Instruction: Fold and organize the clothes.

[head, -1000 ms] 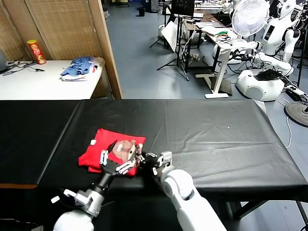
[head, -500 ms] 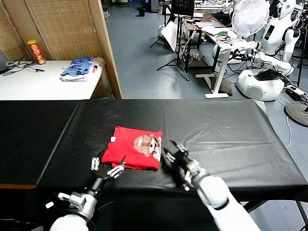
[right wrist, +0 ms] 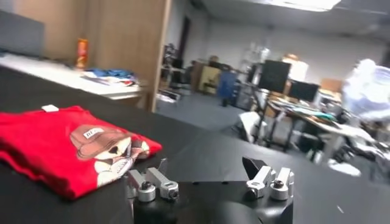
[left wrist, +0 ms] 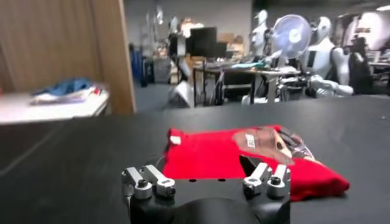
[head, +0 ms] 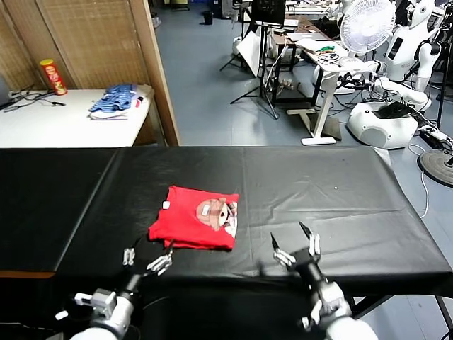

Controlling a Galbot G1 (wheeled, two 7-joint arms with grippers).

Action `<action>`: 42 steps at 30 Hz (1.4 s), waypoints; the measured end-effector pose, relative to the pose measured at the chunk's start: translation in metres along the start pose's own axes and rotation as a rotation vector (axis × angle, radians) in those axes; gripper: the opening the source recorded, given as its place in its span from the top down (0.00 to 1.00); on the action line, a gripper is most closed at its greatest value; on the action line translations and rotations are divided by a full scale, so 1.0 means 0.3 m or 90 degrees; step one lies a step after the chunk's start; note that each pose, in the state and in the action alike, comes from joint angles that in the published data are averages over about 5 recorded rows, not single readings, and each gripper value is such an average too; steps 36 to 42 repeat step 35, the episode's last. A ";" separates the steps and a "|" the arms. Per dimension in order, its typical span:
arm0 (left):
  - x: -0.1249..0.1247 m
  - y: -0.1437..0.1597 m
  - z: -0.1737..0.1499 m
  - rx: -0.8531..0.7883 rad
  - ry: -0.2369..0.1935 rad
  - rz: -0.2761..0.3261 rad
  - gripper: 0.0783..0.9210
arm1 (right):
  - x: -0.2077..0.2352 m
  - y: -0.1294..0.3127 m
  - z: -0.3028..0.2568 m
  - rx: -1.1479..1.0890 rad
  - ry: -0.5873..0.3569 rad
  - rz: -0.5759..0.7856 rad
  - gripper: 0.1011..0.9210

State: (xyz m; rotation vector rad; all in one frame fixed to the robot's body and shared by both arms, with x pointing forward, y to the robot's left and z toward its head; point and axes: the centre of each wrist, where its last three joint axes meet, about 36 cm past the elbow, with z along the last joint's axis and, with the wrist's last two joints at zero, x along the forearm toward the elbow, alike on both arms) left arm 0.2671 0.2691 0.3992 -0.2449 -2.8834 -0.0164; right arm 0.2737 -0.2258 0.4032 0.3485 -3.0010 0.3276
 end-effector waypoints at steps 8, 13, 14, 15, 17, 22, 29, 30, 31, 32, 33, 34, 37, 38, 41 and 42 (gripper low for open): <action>0.093 -0.002 -0.040 0.033 0.087 -0.023 0.15 | 0.226 0.105 -0.038 -0.085 0.098 0.074 0.15; 0.137 0.009 -0.068 0.055 0.118 -0.015 0.15 | 0.309 0.138 -0.060 -0.136 0.175 0.100 0.15; 0.144 0.012 -0.071 0.057 0.122 -0.013 0.15 | 0.321 0.142 -0.065 -0.143 0.186 0.101 0.15; 0.151 0.015 -0.073 0.059 0.126 -0.013 0.15 | 0.332 0.146 -0.070 -0.149 0.196 0.102 0.15; 0.161 0.021 -0.073 0.063 0.134 -0.015 0.15 | 0.347 0.150 -0.082 -0.157 0.213 0.104 0.15; 0.178 0.034 -0.069 0.068 0.154 -0.024 0.15 | 0.357 0.140 -0.109 -0.178 0.247 0.116 0.15; 0.198 0.048 -0.073 0.063 0.163 -0.031 0.15 | 0.363 0.134 -0.121 -0.182 0.255 0.113 0.15; 0.200 0.049 -0.074 0.063 0.163 -0.032 0.15 | 0.364 0.134 -0.121 -0.182 0.255 0.113 0.15; 0.201 0.051 -0.075 0.062 0.163 -0.032 0.15 | 0.364 0.134 -0.121 -0.182 0.255 0.112 0.15; 0.202 0.052 -0.077 0.062 0.163 -0.033 0.15 | 0.364 0.134 -0.121 -0.182 0.255 0.112 0.15; 0.202 0.053 -0.078 0.062 0.163 -0.033 0.15 | 0.365 0.134 -0.121 -0.182 0.255 0.112 0.15; 0.202 0.053 -0.079 0.062 0.163 -0.033 0.15 | 0.365 0.134 -0.122 -0.182 0.255 0.112 0.15; 0.202 0.053 -0.080 0.062 0.162 -0.034 0.15 | 0.365 0.134 -0.122 -0.182 0.255 0.112 0.15; 0.202 0.053 -0.080 0.062 0.162 -0.034 0.15 | 0.365 0.134 -0.122 -0.182 0.255 0.112 0.15; 0.202 0.053 -0.080 0.062 0.162 -0.034 0.15 | 0.365 0.134 -0.122 -0.182 0.255 0.112 0.15; 0.202 0.053 -0.080 0.062 0.162 -0.034 0.15 | 0.365 0.134 -0.122 -0.182 0.255 0.112 0.15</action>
